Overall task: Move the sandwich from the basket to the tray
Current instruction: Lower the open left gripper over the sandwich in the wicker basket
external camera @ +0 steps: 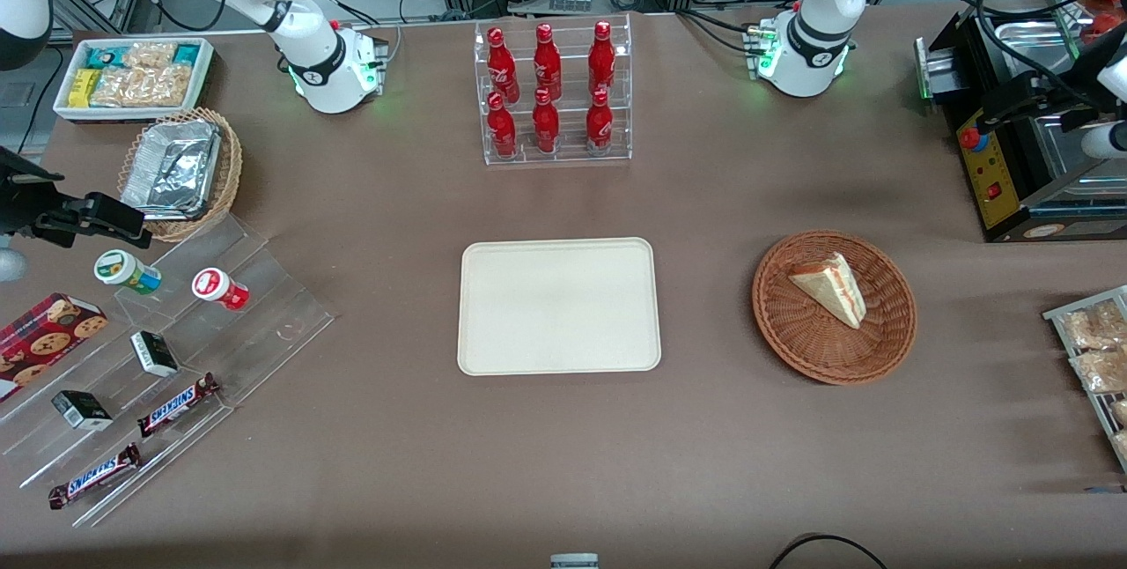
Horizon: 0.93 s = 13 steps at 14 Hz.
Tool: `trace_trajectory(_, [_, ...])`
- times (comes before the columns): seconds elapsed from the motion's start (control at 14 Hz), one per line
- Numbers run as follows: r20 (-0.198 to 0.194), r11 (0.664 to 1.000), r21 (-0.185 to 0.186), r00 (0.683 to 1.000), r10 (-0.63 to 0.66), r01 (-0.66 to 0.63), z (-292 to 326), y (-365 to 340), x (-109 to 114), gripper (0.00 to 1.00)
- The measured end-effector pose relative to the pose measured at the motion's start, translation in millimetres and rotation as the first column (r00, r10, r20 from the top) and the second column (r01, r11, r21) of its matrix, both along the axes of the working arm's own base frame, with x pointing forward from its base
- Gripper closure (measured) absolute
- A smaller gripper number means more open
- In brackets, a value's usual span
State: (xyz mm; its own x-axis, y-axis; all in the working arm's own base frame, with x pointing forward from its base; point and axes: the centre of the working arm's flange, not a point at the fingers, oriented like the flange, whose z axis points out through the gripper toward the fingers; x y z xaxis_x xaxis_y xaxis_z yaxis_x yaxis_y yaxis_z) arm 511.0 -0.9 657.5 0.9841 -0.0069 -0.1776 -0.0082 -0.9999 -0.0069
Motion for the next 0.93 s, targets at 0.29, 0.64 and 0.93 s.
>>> trace_trajectory(0.29, [-0.006,0.999,0.033,1.000,-0.024,0.024,-2.6,-9.9,0.1,0.00])
trace_trajectory(0.64, [-0.020,0.998,0.061,0.999,-0.032,0.033,-29.9,-13.0,12.5,0.00])
trace_trajectory(0.93, [0.020,0.998,0.051,0.999,0.047,-0.048,-103.7,5.7,43.7,0.00])
